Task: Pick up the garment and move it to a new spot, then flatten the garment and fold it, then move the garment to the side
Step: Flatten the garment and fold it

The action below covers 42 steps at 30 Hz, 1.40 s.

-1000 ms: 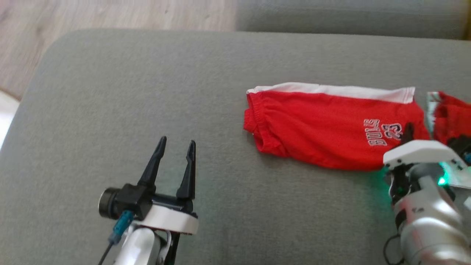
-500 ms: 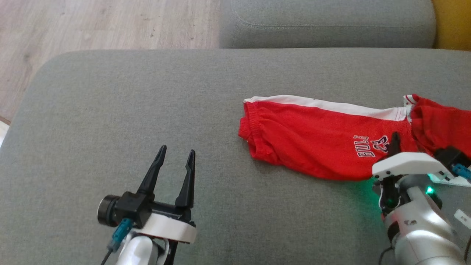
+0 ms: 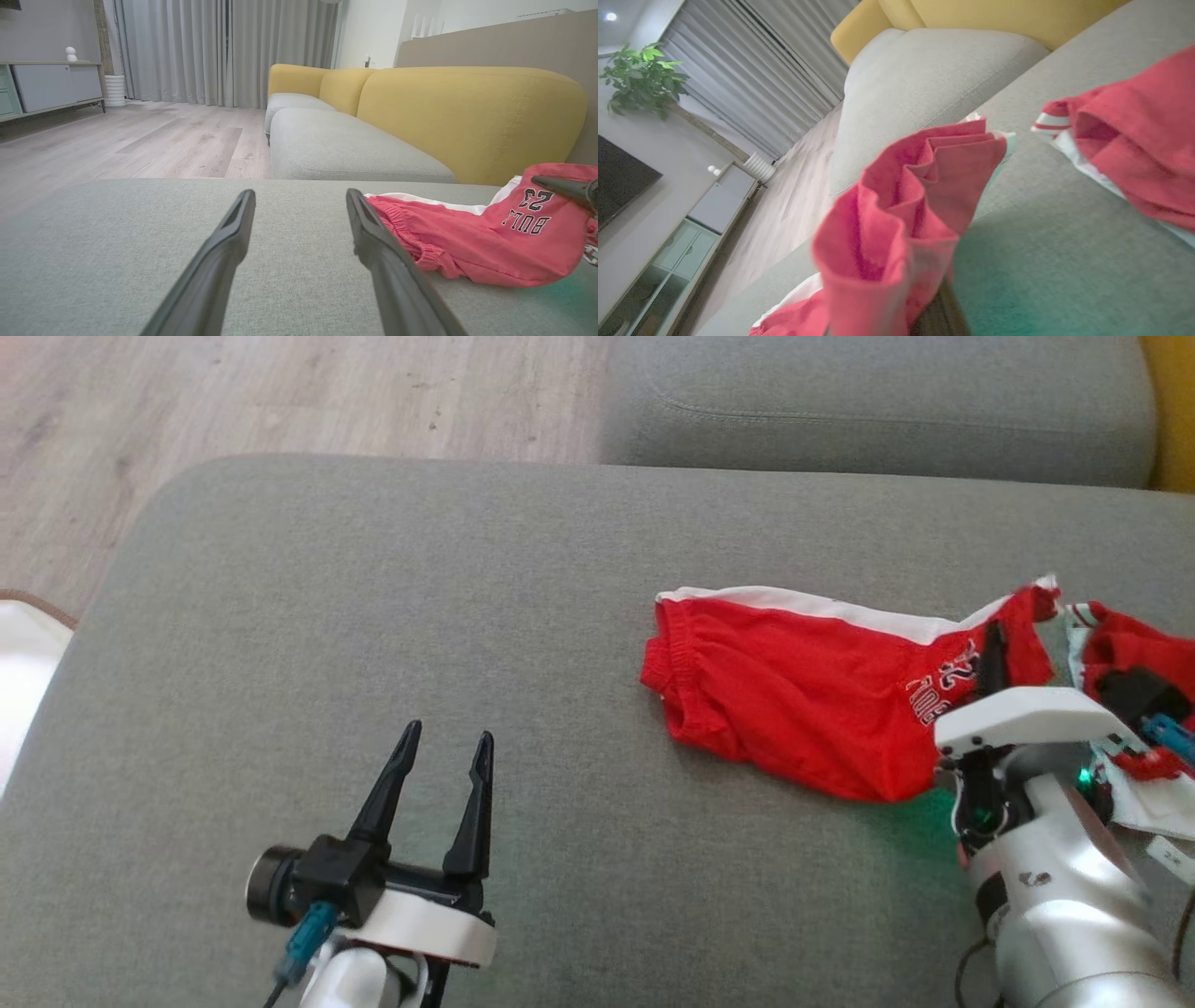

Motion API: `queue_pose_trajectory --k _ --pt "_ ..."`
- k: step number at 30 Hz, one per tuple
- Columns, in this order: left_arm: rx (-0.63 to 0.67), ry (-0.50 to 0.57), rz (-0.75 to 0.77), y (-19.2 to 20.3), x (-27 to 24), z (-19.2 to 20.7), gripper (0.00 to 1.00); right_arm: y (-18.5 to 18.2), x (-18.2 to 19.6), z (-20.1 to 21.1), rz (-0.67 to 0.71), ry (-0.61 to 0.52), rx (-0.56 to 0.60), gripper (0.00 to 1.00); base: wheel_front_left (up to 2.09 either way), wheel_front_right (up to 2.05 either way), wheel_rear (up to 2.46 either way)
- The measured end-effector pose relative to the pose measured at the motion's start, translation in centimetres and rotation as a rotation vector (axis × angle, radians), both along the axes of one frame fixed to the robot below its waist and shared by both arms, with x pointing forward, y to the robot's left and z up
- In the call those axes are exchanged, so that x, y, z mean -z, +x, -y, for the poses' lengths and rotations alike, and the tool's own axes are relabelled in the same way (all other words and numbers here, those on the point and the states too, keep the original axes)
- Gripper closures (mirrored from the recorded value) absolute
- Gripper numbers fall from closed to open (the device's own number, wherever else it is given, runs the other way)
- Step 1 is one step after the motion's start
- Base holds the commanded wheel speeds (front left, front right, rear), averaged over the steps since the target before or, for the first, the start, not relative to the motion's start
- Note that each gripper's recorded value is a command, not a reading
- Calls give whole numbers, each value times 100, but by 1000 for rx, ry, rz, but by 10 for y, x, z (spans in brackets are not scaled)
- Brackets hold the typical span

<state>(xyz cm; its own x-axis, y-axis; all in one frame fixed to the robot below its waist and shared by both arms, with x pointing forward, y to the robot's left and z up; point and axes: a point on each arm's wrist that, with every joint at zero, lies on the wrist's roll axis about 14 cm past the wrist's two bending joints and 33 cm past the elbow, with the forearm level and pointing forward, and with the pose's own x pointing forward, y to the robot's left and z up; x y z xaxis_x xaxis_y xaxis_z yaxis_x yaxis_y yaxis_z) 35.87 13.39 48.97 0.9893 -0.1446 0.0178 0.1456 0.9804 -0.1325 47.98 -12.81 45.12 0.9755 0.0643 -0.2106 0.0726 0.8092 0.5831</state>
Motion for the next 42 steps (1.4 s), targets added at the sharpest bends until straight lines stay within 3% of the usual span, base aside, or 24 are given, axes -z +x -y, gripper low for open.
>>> queue_pose_trajectory --k 12,26,27,28,36,42 --pt "-60 -3 -11 -12 3 -18 0 -1 -22 -105 64 35 -303 100 0 0 0" --pt "-129 -4 -42 -22 11 -38 0 -34 12 -176 -25 -22 -560 100 0 0 0" --pt "-133 -3 -45 -23 12 -39 0 -37 17 -179 -38 -32 -577 88 0 0 0" --pt "-137 -2 -48 -23 13 -40 0 -40 20 -182 -44 -49 -597 0 0 0 0" --pt "-121 -1 -52 -17 14 -34 0 -75 16 -216 -4 -94 -790 0 0 0 0" --pt "-87 -6 -23 -8 6 -25 0 -74 7 -203 34 -135 -776 0 0 0 0"
